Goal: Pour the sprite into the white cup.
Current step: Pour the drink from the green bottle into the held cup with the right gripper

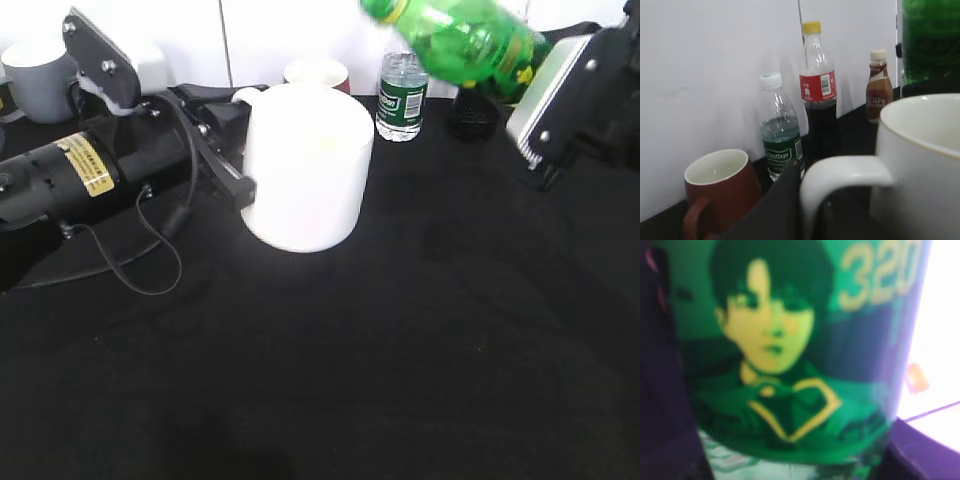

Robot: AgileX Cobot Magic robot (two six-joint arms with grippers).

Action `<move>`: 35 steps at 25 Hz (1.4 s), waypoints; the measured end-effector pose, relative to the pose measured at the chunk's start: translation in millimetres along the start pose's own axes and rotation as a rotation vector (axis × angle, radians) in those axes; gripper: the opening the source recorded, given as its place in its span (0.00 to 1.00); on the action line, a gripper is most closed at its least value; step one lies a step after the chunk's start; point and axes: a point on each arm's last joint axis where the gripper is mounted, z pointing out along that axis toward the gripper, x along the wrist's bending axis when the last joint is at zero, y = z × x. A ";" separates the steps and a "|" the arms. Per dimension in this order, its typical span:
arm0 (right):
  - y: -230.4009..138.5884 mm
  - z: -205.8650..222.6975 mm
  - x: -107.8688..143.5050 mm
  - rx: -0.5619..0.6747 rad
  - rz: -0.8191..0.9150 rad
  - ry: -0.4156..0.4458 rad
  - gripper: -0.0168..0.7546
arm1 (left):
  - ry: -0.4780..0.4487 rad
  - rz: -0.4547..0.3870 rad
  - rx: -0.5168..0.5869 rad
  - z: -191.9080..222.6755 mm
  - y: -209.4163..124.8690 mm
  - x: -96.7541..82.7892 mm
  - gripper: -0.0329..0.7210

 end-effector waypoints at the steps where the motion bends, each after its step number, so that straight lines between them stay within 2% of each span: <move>1: -0.4 0.0 0.4 0.004 -0.043 0.005 0.58 | -0.018 0.015 0.002 0.0 -0.1 -1.6 0.09; 6: -2.7 0.1 2.7 0.027 -0.180 0.035 0.58 | -0.053 0.041 0.016 0.1 -1.5 -5.3 0.09; 11: 0.1 4.2 -4.0 0.015 -0.276 0.018 0.58 | -0.044 0.042 0.091 -0.2 -8.2 -4.3 0.09; 21: 7.9 11.4 -14.0 -0.038 -0.463 0.009 0.58 | -0.022 0.029 0.123 -0.5 -11.1 -2.3 0.09; 35: 9.6 13.7 -16.4 -0.044 -0.522 0.018 0.58 | -0.025 0.032 0.116 -0.4 -10.5 -2.5 0.09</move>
